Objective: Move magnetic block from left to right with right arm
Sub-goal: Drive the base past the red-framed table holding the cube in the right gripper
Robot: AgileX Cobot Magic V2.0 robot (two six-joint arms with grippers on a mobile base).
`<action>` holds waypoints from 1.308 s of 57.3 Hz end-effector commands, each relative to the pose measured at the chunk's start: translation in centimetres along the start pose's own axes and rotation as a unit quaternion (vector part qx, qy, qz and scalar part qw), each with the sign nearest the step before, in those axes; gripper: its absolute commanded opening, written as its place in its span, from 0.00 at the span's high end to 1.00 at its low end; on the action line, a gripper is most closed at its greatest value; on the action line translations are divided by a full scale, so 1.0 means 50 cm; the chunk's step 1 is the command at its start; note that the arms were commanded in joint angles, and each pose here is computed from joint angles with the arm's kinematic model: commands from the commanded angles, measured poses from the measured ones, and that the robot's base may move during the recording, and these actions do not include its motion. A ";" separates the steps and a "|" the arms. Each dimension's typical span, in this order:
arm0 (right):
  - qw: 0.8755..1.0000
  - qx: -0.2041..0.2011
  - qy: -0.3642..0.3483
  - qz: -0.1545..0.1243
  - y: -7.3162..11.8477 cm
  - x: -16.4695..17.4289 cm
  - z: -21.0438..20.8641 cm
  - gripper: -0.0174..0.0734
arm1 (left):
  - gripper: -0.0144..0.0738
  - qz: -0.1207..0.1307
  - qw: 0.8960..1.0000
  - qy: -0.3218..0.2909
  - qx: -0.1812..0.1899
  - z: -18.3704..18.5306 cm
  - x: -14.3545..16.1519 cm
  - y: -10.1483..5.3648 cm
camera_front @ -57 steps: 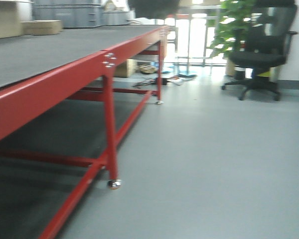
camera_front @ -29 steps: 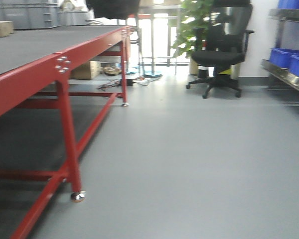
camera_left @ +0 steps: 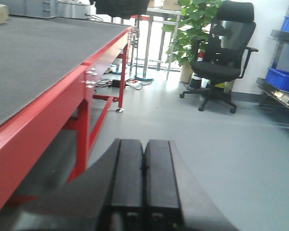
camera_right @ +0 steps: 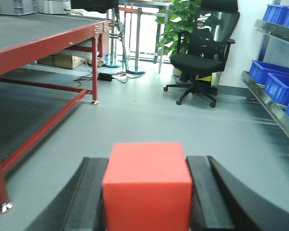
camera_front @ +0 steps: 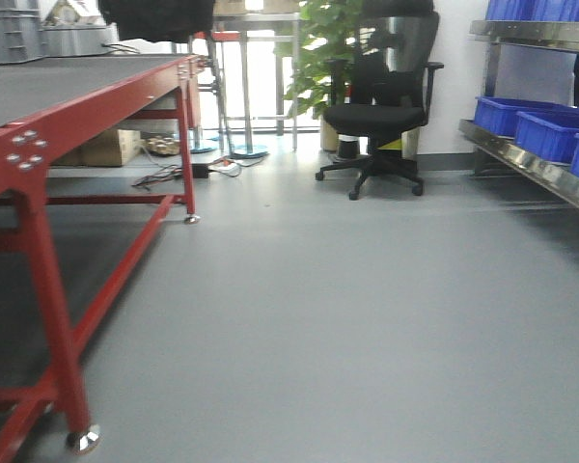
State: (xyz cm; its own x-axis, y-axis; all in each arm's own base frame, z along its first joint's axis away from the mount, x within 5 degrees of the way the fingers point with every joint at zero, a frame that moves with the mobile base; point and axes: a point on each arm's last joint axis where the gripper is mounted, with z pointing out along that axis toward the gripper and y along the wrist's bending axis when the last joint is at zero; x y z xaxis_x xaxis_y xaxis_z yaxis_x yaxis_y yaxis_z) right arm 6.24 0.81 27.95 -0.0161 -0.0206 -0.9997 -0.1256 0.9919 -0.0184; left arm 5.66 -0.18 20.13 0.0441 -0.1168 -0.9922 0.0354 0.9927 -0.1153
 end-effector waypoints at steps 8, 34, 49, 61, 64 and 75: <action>0.999 0.006 -0.051 -0.008 -0.002 -0.033 -0.001 0.42 | 0.98 -0.001 0.999 -0.041 0.004 -0.002 -0.011 0.000; 0.999 0.006 -0.051 -0.008 -0.002 -0.033 -0.001 0.42 | 0.98 -0.001 0.999 -0.041 0.004 -0.002 -0.011 0.000; 0.999 0.006 -0.051 -0.008 -0.002 -0.033 -0.001 0.42 | 0.98 -0.001 0.999 -0.041 0.004 -0.002 -0.011 0.000; 0.999 0.006 -0.051 -0.008 -0.002 -0.033 -0.001 0.42 | 0.98 -0.001 0.999 -0.041 0.004 -0.002 -0.011 0.000; 0.999 0.006 -0.051 -0.008 -0.002 -0.033 -0.001 0.42 | 0.98 -0.001 0.999 -0.041 0.004 -0.002 -0.011 0.000; 0.999 0.006 -0.051 -0.008 -0.002 -0.033 -0.001 0.42 | 0.98 -0.001 0.999 -0.041 0.004 -0.002 -0.011 0.000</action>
State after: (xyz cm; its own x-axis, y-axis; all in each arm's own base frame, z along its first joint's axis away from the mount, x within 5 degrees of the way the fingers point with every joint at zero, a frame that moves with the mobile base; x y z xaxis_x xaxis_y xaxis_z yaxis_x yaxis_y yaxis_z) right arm 6.24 0.81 27.95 -0.0170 -0.0207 -0.9996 -0.1257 0.9919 -0.0184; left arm 5.66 -0.18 20.13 0.0441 -0.1168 -0.9922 0.0354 0.9927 -0.1153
